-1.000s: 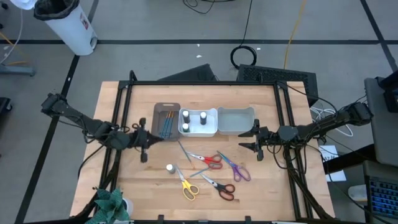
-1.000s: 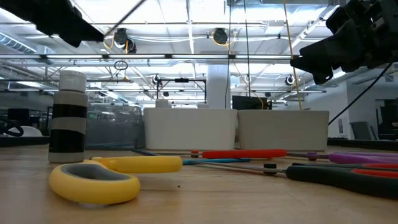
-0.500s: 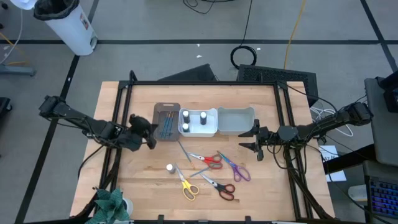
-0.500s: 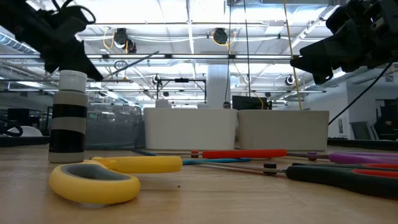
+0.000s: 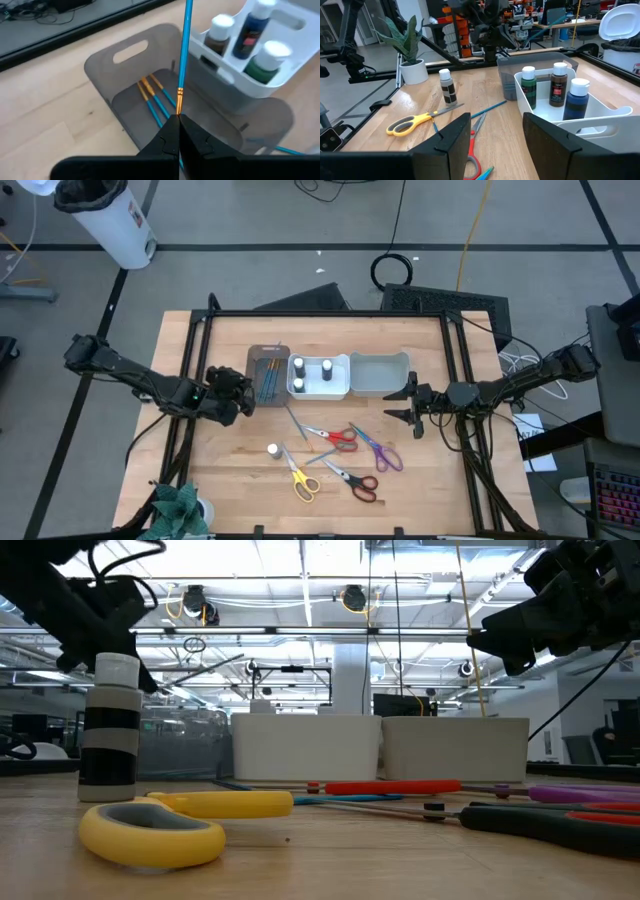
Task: Pick & Place Paint Supplies
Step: Put the blue paint brush into the black bin, then put the gray paint bottle into the white bin
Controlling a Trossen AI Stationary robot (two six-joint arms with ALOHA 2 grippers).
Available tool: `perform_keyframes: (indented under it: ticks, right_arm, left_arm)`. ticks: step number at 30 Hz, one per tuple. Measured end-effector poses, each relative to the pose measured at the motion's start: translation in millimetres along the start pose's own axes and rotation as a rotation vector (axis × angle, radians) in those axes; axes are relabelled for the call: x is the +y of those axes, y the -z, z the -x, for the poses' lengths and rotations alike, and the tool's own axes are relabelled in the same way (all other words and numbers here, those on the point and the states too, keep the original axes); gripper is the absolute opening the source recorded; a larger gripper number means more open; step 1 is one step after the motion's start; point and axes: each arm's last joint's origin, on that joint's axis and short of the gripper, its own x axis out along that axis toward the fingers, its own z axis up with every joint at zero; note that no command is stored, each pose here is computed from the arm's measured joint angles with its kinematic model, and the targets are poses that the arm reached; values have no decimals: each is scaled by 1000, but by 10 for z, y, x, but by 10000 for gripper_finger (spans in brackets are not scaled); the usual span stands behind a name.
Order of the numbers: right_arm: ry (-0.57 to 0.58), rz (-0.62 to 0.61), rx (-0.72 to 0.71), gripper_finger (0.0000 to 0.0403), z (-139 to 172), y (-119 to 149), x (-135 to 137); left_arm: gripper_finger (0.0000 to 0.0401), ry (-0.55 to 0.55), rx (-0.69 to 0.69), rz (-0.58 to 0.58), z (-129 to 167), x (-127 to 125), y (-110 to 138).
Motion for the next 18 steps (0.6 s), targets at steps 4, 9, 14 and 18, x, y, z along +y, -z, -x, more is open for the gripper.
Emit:
perform_keyframes:
  ticks: [4,9,14,18]
  right_arm:
    - [0,0,0,171,0,1,-1]
    - [0,0,0,171,0,0,0]
    - [0,0,0,171,0,1,0]
    - [0,0,0,171,0,0,0]
  left_arm:
    - [1,-44,31,-4,-86,-31,56]
    - [8,-96,62,13,-185,-32,84]
    - [45,-119,82,57,-233,-6,64]
    - [90,-114,106,55,-246,1,60]
